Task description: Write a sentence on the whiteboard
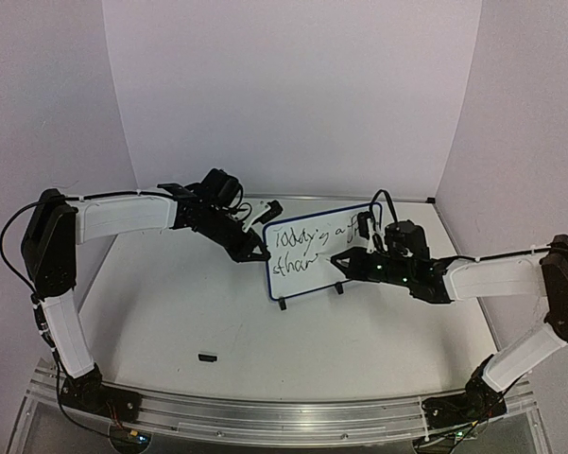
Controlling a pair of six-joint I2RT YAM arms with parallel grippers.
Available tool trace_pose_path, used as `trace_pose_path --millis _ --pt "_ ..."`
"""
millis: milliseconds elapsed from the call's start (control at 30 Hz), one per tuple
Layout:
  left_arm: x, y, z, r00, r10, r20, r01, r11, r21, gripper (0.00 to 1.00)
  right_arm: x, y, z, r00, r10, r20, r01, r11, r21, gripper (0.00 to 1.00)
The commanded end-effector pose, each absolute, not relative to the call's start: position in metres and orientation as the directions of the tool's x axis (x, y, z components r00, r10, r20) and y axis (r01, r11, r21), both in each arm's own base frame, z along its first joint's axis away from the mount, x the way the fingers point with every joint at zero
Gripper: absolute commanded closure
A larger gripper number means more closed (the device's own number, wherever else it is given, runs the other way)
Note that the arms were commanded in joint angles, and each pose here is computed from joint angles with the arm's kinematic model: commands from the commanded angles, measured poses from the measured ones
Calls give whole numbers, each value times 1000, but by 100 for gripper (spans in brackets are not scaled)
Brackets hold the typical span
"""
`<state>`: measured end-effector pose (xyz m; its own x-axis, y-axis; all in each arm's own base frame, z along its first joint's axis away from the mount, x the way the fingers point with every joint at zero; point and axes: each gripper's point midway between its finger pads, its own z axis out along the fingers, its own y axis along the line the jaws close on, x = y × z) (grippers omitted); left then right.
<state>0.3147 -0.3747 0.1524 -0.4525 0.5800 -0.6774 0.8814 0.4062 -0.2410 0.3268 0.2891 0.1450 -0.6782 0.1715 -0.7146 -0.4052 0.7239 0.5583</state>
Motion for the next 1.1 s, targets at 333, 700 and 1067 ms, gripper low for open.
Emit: trace_pose_path --millis 333,700,1067 --pt "308 -378 152 -453 602 -658 885 394 -249 100 340 296 152 -659 177 -731 -435 704 562 100" --pt "308 -378 153 -452 601 -660 885 394 -248 100 334 289 124 -705 171 -688 -382 726 572 100" --pt "307 -379 152 -451 602 -659 886 393 -247 100 335 286 118 -718 162 -677 -361 745 561 100"
